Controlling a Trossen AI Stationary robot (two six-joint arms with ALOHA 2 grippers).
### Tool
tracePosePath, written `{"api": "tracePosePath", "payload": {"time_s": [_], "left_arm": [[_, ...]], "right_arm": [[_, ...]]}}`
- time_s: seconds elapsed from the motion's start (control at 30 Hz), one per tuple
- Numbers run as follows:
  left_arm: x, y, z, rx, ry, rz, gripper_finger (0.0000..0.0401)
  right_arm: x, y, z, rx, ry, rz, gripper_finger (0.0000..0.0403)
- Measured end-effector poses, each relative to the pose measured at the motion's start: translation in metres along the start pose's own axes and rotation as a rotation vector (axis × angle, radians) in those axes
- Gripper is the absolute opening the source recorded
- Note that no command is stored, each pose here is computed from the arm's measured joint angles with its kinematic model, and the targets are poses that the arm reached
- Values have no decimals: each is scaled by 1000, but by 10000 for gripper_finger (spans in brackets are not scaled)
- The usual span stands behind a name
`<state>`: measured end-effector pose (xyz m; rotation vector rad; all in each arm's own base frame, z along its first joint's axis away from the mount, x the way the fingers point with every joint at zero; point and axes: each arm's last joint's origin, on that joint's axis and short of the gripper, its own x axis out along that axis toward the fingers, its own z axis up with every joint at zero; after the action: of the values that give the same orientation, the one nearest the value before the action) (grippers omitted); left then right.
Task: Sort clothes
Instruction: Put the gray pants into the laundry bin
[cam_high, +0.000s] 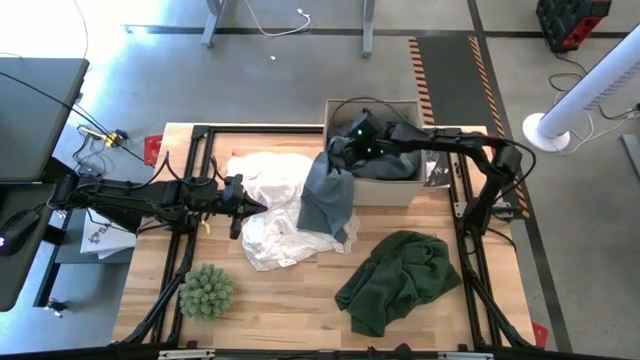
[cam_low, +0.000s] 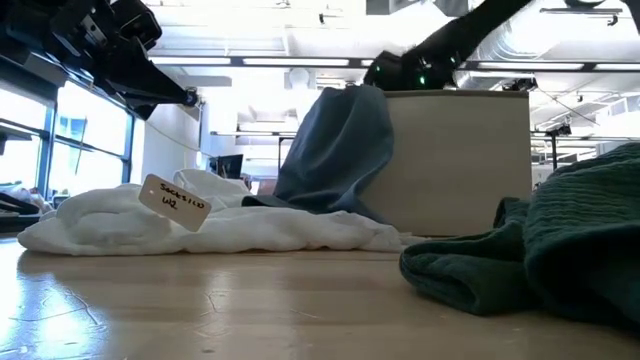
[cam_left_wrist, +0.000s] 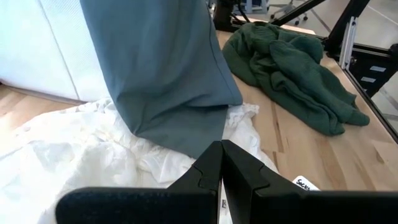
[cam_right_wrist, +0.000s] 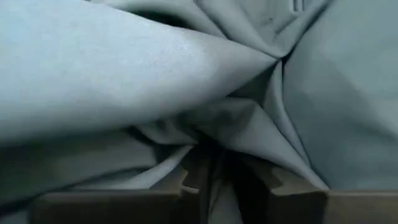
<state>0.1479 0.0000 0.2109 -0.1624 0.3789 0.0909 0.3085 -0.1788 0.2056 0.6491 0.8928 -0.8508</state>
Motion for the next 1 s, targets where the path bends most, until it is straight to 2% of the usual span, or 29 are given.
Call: {"api": "tracePosePath", "payload": {"time_s": [0.07, 0.17, 0.23, 0.33, 0.47, 0.6, 0.7, 0.8, 0.87, 0.93, 1.0], "left_arm": [[0, 0, 0, 0, 0, 0, 7], [0, 0, 0, 0, 2, 0, 7], [0, 0, -1, -2, 8, 1, 7], [0, 0, -2, -22, 18, 3, 7], [0, 0, -3, -25, 26, 4, 7], [0, 0, -3, -25, 29, 4, 7], [0, 0, -3, -24, 29, 4, 7], [0, 0, -3, -22, 29, 4, 7], [0, 0, -3, -3, 29, 5, 7], [0, 0, -3, 10, 28, 4, 7], [0, 0, -2, 9, 20, 3, 7]], "right_arm": [[-28, 2, 17, -18, -7, -9, 68], [-92, 10, 47, -27, -120, 11, 71], [-130, 18, 52, -45, -172, -5, 71], [-173, 40, 42, -110, -247, -9, 71], [-204, 75, 3, -230, -297, 38, 71], [-187, 114, -61, -312, -208, 96, 71], [-161, 129, -111, -279, -169, 111, 71], [-119, 127, -154, -152, -148, 79, 71], [-89, 118, -177, 10, -168, 44, 71], [-62, 111, -189, 167, -212, 66, 71], [-35, 108, -196, 235, -242, 121, 71]]}}
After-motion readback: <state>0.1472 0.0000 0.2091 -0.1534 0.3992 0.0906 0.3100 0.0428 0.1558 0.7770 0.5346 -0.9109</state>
